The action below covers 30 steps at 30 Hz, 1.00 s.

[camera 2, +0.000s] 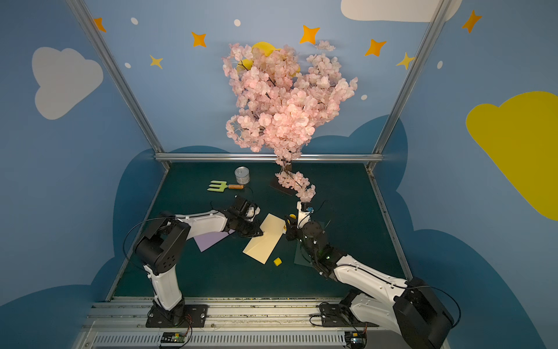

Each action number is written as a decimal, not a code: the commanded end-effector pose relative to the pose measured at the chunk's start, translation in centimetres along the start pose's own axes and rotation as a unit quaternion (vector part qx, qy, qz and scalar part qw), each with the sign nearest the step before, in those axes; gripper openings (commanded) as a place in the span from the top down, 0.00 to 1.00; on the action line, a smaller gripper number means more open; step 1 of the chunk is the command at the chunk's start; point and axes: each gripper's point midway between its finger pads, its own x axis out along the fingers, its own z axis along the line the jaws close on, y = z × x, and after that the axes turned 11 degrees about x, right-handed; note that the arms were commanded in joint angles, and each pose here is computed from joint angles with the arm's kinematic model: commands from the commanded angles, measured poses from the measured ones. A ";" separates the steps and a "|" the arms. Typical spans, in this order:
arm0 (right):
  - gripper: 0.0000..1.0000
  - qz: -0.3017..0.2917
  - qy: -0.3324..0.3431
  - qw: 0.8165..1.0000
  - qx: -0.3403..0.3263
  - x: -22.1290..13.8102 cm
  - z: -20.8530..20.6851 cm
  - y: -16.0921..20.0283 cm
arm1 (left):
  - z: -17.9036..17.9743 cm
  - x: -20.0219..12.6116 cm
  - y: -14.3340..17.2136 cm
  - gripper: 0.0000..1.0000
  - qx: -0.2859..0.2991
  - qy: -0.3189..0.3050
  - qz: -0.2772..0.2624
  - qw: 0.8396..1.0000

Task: Seal the envelope with a glue stick
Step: Seal the envelope at the center of the board.

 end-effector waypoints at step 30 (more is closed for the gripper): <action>1.00 -0.015 -0.002 1.000 0.001 -0.1 0.0 -1.1 | 2.3 3.1 0.3 0.97 0.007 -0.066 0.067 0.996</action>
